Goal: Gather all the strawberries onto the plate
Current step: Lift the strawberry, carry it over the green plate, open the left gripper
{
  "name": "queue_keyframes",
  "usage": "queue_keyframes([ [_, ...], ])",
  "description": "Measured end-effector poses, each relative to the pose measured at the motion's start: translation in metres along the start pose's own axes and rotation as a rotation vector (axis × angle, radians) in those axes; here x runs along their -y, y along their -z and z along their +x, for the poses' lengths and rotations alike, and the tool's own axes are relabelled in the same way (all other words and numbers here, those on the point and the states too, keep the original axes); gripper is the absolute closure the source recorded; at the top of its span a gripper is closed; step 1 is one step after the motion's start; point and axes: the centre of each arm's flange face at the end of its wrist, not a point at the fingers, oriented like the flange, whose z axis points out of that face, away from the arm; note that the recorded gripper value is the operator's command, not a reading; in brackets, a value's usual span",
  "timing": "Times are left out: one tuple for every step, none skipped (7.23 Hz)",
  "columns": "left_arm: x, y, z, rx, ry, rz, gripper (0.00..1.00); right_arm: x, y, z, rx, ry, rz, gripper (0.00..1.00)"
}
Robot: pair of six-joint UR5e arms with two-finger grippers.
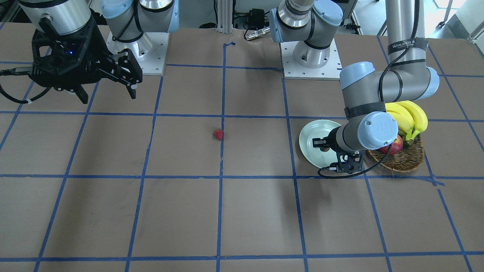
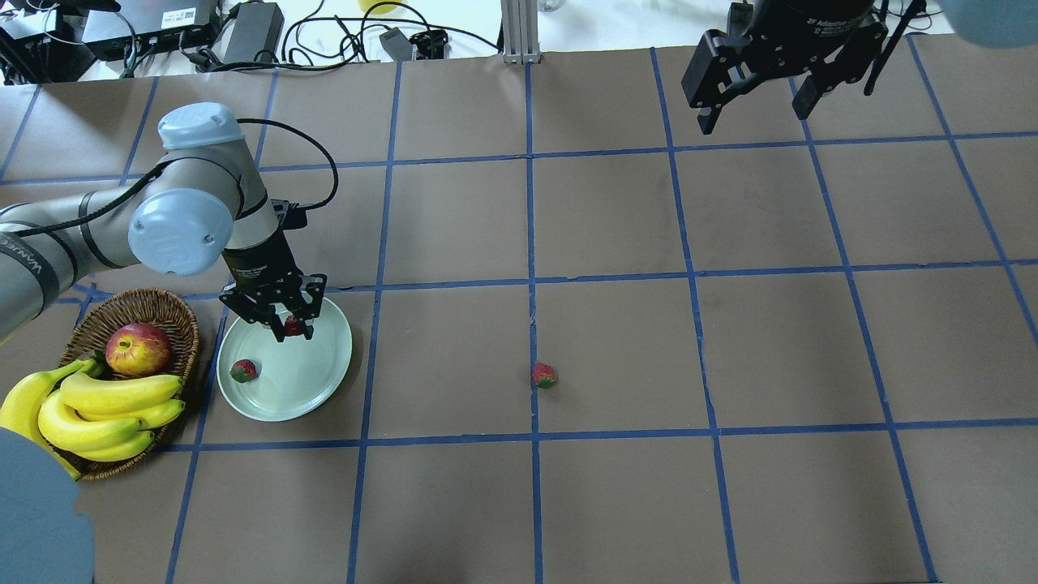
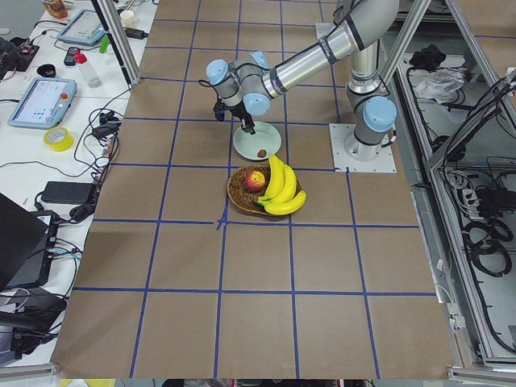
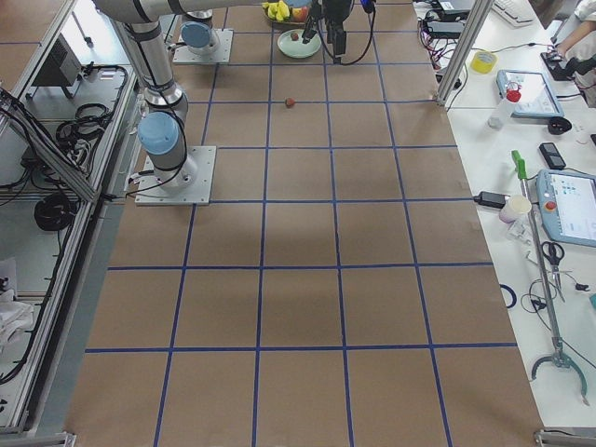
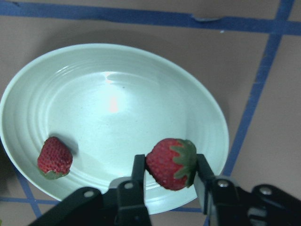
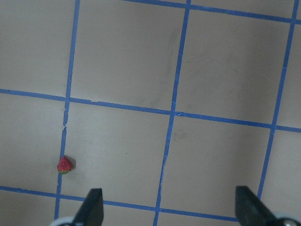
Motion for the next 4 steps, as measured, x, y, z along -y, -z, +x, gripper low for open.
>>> queue_keyframes([
  [0.002,-0.003,-0.005,0.008,0.002,-0.004,0.0,0.0,0.0,0.0,0.001,0.001,-0.001,0.0],
  [0.001,-0.001,-0.007,0.013,0.007,0.002,0.0,0.0,-0.001,0.0,0.001,0.001,-0.003,0.0],
  [-0.001,0.004,-0.006,0.015,0.011,0.013,0.0,0.0,-0.004,0.0,0.002,0.0,-0.006,0.0],
  [-0.004,0.01,0.001,0.015,0.01,0.026,0.0,-0.001,-0.005,0.0,0.004,-0.001,-0.008,0.0],
])
